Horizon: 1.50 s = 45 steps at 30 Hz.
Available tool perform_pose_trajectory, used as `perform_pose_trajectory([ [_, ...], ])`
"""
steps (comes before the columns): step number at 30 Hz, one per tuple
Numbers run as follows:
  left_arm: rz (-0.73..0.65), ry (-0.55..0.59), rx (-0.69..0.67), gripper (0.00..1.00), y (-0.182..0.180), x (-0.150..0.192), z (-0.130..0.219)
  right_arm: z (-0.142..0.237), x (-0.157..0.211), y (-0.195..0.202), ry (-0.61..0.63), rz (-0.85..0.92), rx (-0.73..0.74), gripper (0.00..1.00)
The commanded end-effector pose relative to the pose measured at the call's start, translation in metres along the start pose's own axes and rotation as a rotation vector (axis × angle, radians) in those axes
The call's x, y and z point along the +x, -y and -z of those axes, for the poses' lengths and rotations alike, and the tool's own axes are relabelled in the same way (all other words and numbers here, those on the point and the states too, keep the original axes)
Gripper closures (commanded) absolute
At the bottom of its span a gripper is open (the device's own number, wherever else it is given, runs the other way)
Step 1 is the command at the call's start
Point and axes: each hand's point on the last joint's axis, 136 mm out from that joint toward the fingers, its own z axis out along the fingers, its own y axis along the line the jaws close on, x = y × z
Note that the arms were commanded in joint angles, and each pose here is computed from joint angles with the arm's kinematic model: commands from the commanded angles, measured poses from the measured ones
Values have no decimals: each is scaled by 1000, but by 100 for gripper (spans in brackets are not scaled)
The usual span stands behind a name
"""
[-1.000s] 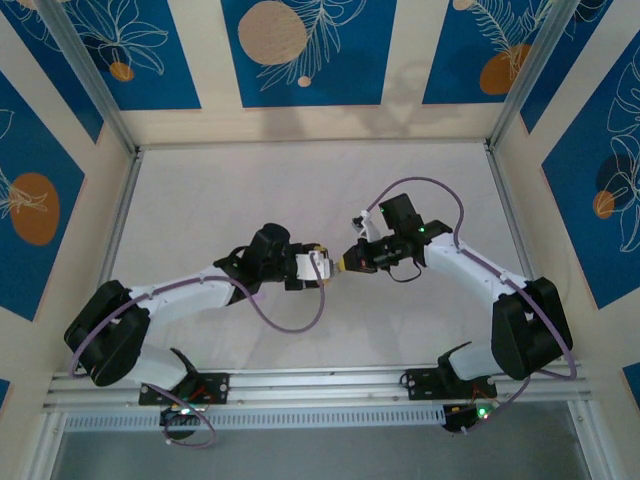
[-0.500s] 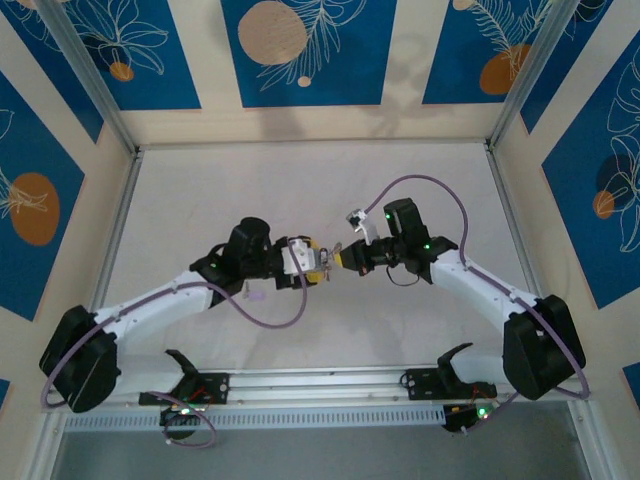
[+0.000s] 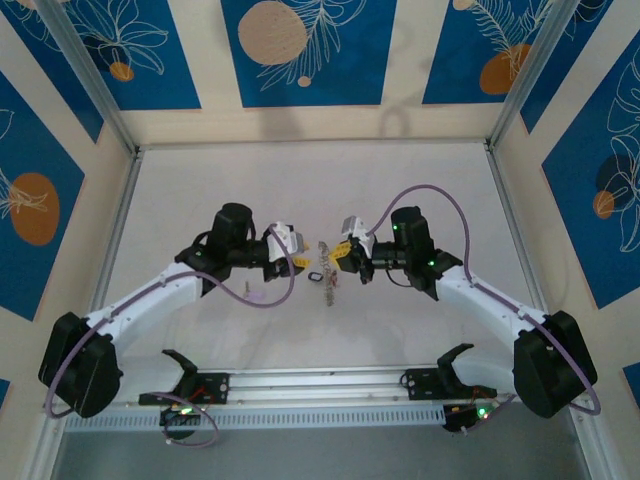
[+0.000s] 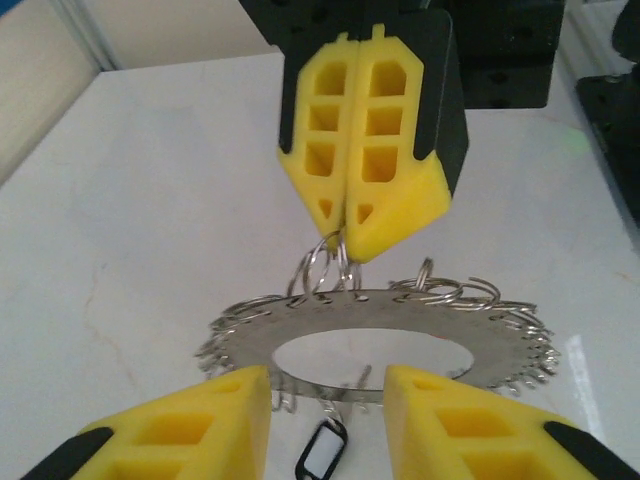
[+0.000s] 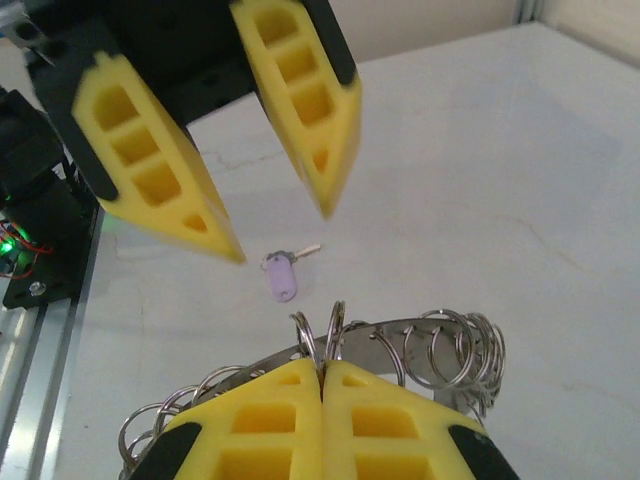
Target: Put the keys on the keyring
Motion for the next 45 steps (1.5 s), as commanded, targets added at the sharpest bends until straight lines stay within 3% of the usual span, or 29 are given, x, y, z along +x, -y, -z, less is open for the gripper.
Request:
perform_pose_trajectory([
  [1,-12,61,83,67,11,-16,0,0,-20,-9,83,166,-31,100],
  [26,-47,61,43,77,7,-17,-10,-13,-17,-18,67,212,-25,100],
  [40,-41,41,38,100,7,-12,-15,-18,-12,-21,55,224,-16,100],
  [44,-34,20,33,100,5,-9,-16,-17,-4,-25,39,234,-30,100],
  [45,-31,17,20,100,2,-9,-16,-17,0,-27,28,250,-40,93],
])
